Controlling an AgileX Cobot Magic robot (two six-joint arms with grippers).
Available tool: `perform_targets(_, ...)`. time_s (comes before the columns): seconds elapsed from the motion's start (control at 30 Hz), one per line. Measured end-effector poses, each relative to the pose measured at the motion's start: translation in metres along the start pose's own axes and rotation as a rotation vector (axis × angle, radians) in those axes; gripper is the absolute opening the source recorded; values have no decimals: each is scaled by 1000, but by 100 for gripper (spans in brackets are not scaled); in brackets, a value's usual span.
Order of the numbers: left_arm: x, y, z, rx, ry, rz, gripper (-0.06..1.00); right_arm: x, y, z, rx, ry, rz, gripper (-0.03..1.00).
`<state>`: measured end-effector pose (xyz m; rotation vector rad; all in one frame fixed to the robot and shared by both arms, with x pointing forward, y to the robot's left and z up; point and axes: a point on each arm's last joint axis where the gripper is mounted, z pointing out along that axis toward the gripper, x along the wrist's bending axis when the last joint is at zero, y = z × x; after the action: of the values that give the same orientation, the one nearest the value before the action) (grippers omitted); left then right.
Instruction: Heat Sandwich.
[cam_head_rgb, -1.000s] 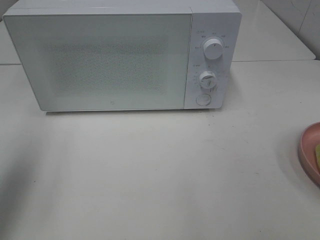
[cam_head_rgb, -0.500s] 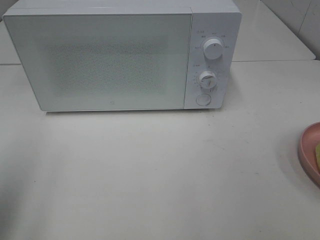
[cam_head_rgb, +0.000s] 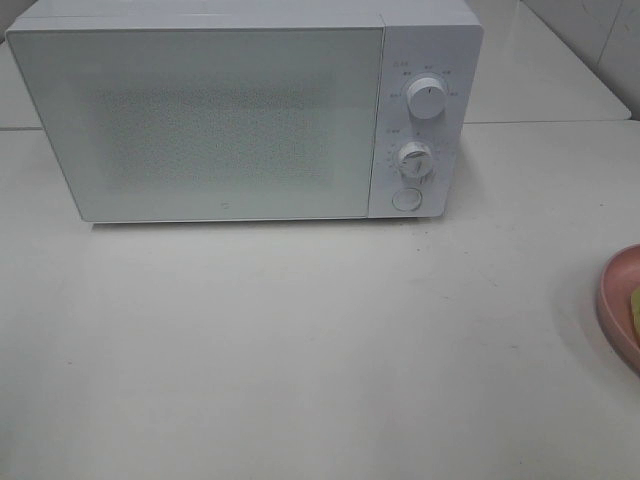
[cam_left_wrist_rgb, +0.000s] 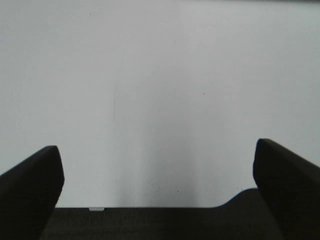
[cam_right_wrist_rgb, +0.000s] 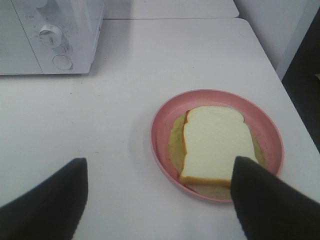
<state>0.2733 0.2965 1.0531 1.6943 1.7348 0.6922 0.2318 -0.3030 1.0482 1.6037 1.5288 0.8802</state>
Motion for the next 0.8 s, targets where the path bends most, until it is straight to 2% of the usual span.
perform_targets(0.33,-1,-26,-33,-263,-7,8,97,0,0,0,0,0,0,76)
perform_targets(0.8,-1,-27,-34,-272,-6,8,97,0,0,0,-1,0,0,76)
